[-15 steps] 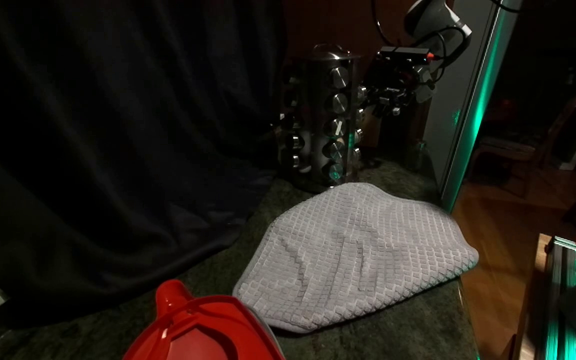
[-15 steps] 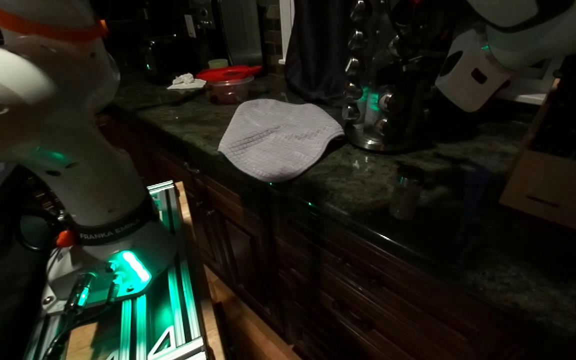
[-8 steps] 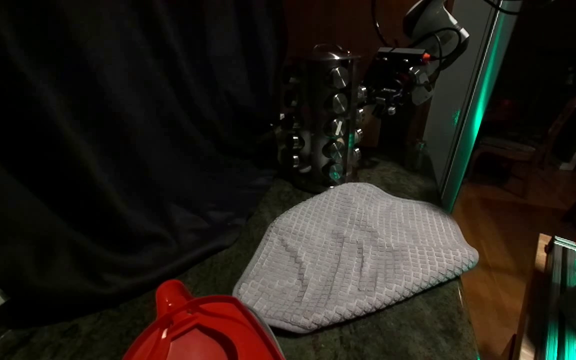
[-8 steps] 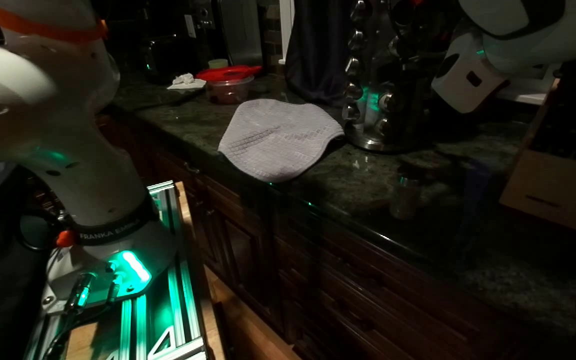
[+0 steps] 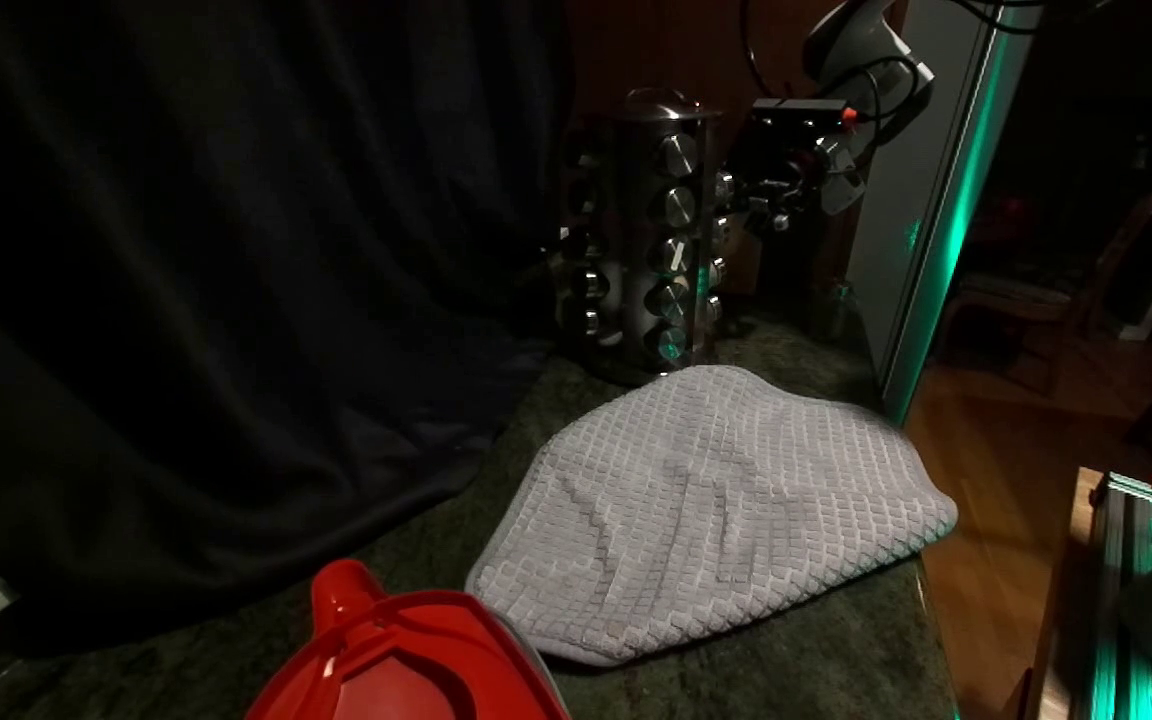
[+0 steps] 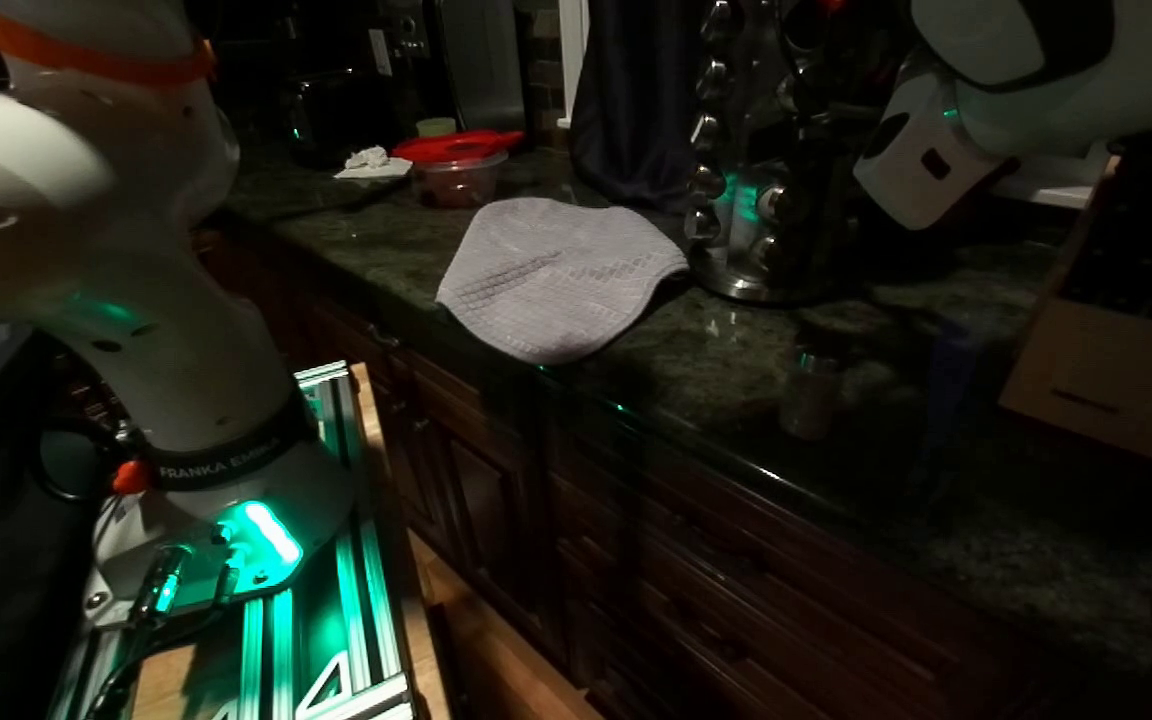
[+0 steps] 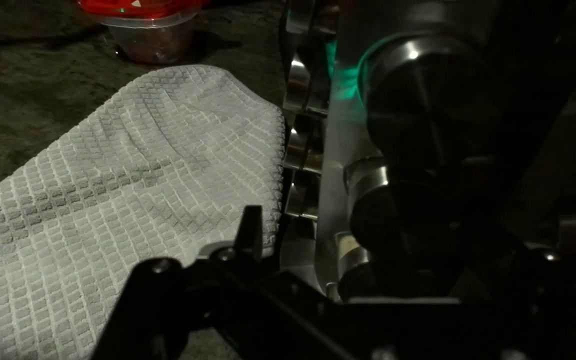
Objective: Take a jar out of the stand
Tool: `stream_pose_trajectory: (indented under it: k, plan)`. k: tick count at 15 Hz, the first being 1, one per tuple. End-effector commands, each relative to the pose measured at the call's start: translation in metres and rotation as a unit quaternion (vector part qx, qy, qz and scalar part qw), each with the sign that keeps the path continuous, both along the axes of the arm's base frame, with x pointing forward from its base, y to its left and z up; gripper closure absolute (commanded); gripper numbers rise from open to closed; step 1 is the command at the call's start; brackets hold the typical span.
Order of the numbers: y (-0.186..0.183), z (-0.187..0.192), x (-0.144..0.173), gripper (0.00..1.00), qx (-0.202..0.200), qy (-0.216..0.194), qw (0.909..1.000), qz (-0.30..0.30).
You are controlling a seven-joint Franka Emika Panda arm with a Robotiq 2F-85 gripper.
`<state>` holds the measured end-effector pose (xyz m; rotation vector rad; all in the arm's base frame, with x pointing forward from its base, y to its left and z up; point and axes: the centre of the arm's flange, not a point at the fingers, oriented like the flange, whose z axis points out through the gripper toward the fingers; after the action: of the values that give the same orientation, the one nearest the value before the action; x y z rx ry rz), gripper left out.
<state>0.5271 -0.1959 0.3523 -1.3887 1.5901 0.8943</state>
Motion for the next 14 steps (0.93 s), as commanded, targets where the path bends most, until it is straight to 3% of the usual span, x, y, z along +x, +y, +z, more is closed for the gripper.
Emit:
stream_pose_trajectory:
  k: [1,14]
  plan:
    - [0.0009,0.0012,0.0059,0.0,0.017,0.008,0.9998,-0.001]
    - [0.0099,0.0006,0.0119,0.0,0.029,0.012,0.9995,-0.004]
